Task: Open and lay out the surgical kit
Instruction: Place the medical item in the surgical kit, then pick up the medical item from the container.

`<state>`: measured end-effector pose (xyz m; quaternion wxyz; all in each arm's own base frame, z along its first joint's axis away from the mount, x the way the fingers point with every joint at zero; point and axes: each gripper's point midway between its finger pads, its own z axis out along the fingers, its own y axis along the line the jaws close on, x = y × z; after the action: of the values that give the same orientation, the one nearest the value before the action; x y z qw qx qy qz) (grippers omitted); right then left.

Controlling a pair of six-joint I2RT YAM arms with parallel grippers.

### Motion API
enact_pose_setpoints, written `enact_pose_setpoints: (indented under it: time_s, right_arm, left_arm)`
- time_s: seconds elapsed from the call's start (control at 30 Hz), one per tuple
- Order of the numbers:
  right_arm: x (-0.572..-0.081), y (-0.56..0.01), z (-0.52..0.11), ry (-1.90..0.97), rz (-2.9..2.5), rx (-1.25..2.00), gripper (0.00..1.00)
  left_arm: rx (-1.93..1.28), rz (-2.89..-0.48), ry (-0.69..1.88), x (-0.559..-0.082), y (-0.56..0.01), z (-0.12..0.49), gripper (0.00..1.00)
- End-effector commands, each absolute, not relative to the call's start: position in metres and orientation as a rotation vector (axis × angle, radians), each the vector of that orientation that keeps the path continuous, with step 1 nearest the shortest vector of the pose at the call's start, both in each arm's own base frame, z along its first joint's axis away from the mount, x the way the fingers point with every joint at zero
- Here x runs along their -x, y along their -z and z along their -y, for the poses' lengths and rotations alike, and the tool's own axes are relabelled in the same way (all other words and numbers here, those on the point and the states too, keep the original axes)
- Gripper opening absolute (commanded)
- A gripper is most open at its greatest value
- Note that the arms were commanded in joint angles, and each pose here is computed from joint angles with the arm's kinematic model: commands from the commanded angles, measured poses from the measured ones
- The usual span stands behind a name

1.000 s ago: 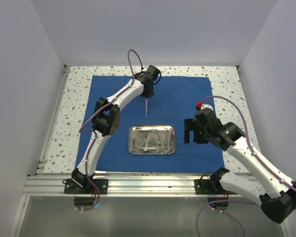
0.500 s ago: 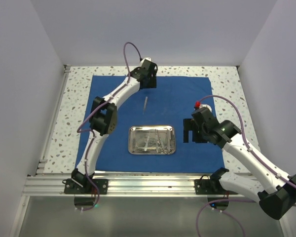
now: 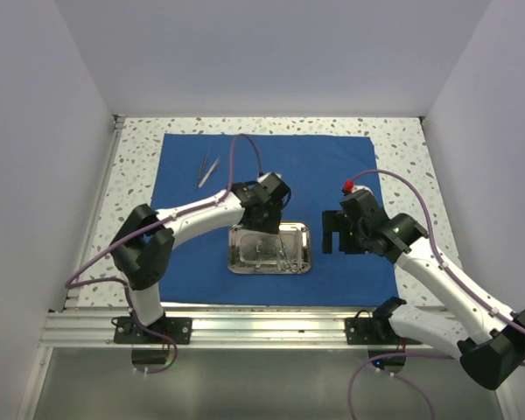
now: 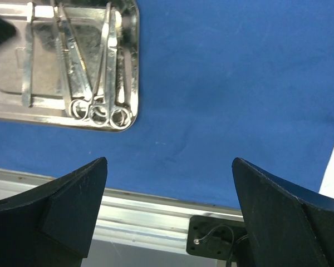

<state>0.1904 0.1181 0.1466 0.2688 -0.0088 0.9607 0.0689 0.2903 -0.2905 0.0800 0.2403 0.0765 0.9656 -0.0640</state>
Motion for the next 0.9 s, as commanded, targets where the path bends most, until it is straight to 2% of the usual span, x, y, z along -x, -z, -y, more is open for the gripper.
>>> enact_pose_setpoints:
  time_s: [0.0, 0.2, 0.47, 0.87]
  right_arm:
    - [-0.189, -0.163, -0.126, -0.272, -2.550, 0.047, 0.98]
    - [-0.178, -0.164, -0.124, -0.300, -2.555, 0.084, 0.98]
    - [-0.176, -0.167, -0.129, -0.338, -2.553, 0.126, 0.98]
    - [-0.176, -0.163, -0.133, -0.358, -2.561, 0.156, 0.98]
  left_arm:
    - [-0.145, -2.748, 0.261, -0.250, -0.065, 0.295, 0.60]
    - [-0.175, -2.844, 0.178, -0.209, -0.043, 0.301, 0.57]
    - [-0.050, -2.912, 0.089, -0.182, -0.019, 0.291, 0.54]
    - [0.034, -2.825, -0.033, -0.194, -0.027, 0.273, 0.50]
